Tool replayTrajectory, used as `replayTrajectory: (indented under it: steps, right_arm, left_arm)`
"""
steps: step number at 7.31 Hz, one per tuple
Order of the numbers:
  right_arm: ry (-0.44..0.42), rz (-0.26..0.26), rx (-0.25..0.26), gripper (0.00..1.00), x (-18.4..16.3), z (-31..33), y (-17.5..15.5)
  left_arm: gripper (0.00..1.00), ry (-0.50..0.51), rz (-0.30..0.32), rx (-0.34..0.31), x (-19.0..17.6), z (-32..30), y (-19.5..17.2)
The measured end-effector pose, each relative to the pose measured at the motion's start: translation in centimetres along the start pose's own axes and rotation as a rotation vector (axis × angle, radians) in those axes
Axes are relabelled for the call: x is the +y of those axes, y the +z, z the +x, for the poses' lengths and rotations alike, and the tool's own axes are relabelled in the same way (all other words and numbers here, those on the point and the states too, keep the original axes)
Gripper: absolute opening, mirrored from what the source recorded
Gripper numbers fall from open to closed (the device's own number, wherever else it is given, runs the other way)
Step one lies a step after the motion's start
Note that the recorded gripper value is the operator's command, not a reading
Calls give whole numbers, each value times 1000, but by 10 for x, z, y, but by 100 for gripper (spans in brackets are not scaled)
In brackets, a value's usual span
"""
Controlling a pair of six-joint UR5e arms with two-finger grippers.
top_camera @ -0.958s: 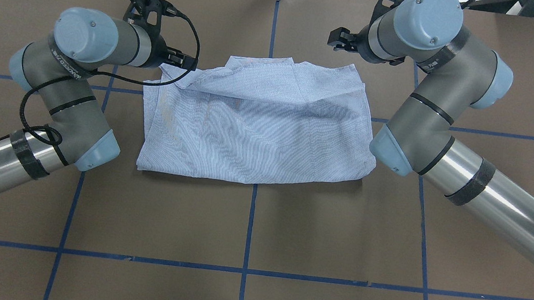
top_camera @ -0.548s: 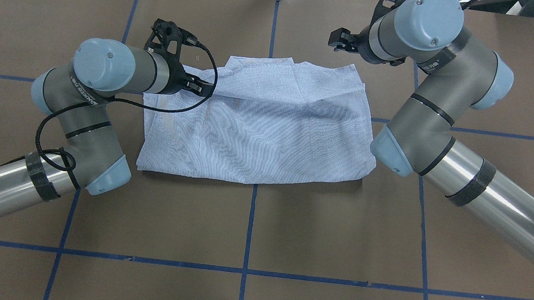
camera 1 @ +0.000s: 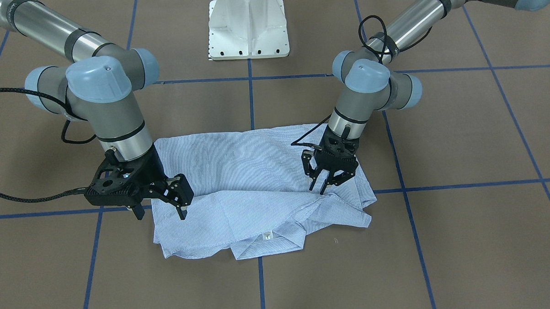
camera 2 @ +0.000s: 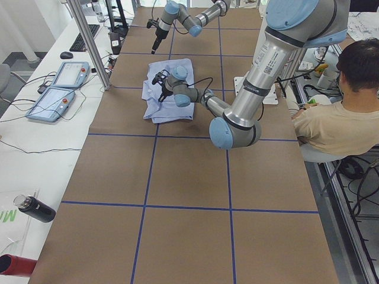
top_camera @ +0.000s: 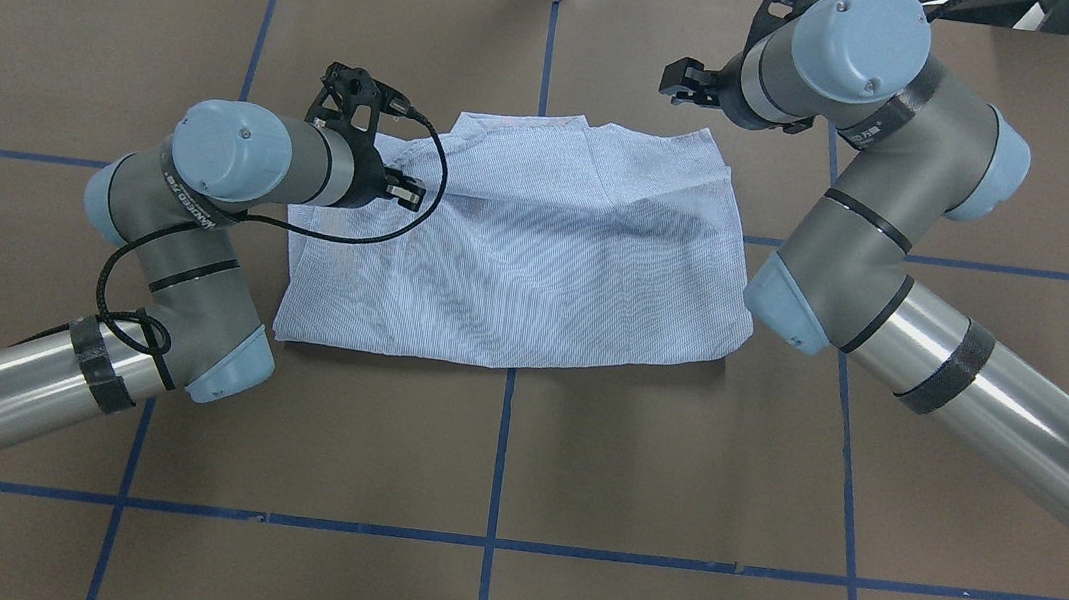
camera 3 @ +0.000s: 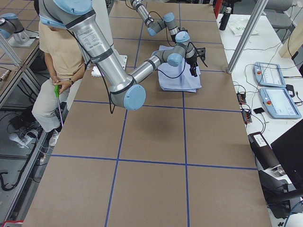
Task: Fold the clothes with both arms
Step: 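Move both grippers toward the folded shirt's edge farthest from the robot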
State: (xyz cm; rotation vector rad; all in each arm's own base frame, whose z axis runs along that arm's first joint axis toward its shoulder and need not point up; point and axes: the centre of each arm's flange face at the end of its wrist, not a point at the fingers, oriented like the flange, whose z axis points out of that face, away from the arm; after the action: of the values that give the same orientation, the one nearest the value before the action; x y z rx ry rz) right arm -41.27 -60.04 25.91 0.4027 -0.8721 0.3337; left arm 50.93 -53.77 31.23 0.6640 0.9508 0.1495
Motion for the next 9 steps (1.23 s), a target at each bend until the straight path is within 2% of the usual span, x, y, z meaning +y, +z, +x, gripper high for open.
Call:
replayTrajectory:
  steps: [1, 3, 5, 6, 8, 9]
  right_arm:
    - [0, -1, 0, 100, 0, 0, 0]
    - [0, -1, 1, 100, 1, 0, 0]
    - [-1, -1, 2, 100, 1, 1, 1]
    - [-1, -1, 2, 100, 1, 1, 1]
    - [-1, -1, 2, 100, 1, 1, 1]
    - [-1, -1, 1, 100, 1, 1, 1]
  left_arm:
    - [0, -4, 3, -10, -3, -5, 1]
    - [0, -16, 14, -36, -18, -20, 4]
    - [0, -30, 17, -66, -47, -21, 21]
    - [50, -36, 19, -77, -62, -20, 28]
    - [74, -8, 13, -68, -86, -32, 23]
    - [78, 10, -2, -50, -94, -40, 16]
